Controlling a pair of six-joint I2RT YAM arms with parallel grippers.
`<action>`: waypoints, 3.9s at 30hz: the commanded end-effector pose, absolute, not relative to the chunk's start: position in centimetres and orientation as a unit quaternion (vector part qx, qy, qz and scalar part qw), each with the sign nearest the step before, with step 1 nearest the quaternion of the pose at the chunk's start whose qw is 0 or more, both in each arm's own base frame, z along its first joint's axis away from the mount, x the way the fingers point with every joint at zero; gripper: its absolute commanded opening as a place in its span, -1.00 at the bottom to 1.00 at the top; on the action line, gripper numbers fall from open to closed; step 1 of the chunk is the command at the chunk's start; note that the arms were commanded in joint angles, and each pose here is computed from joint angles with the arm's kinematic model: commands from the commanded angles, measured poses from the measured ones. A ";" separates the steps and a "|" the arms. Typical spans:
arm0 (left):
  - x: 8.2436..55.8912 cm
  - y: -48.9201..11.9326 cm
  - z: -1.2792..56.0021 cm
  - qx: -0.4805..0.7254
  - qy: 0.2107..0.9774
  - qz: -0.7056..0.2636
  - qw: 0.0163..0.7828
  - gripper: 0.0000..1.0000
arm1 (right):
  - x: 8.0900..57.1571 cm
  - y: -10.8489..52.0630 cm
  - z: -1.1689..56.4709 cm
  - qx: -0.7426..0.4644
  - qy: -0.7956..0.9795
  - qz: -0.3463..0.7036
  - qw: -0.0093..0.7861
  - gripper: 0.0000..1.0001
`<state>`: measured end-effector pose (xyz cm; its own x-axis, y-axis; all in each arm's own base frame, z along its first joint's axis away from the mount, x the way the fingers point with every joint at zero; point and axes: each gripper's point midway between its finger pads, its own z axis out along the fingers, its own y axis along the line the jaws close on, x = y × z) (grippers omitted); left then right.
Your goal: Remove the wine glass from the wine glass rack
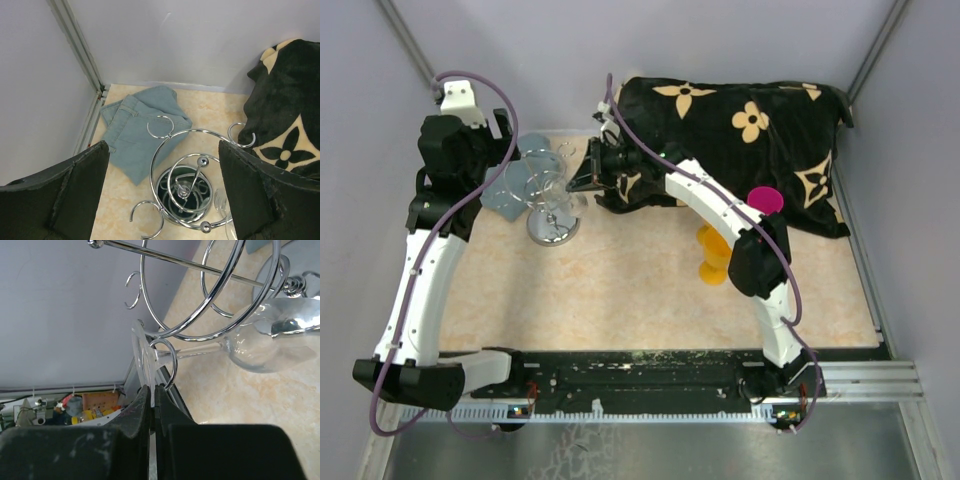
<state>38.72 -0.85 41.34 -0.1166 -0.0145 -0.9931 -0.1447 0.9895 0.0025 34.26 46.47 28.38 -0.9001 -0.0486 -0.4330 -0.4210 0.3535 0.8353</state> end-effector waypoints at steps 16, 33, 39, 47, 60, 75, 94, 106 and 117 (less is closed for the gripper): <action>38.8 -0.9 41.8 -0.051 0.741 0.044 0.668 0.89 | 33.8 47.0 32.4 -0.151 0.773 0.585 0.192 -1.00; 39.0 -1.3 42.1 -0.049 0.741 0.035 0.669 0.89 | 33.5 45.2 33.8 -0.126 0.764 0.601 0.196 -1.00; 39.0 -1.3 42.1 -0.046 0.742 0.035 0.668 0.89 | 33.8 44.7 34.4 -0.120 0.759 0.606 0.205 -1.00; 39.2 -1.4 42.1 -0.046 0.743 0.033 0.667 0.88 | 33.6 44.0 35.1 -0.119 0.755 0.612 0.205 -1.00; 39.7 -1.7 41.8 -0.044 0.748 0.028 0.662 0.88 | 33.0 43.4 35.7 -0.117 0.744 0.629 0.193 -1.00; 39.7 -1.7 41.6 -0.045 0.749 0.027 0.661 0.88 | 32.7 43.1 37.0 -0.110 0.722 0.658 0.183 -1.00; 39.7 -1.9 42.0 -0.046 0.747 0.019 0.663 0.88 | 31.3 42.2 37.7 -0.097 0.713 0.671 0.177 -1.00; 39.9 -2.4 42.7 -0.046 0.745 0.003 0.666 0.87 | 28.8 39.1 40.6 -0.086 0.719 0.659 0.204 -1.00; 40.4 -4.7 43.2 -0.039 0.752 -0.061 0.655 0.86 | 27.2 35.5 44.9 -0.073 0.708 0.656 0.252 -1.00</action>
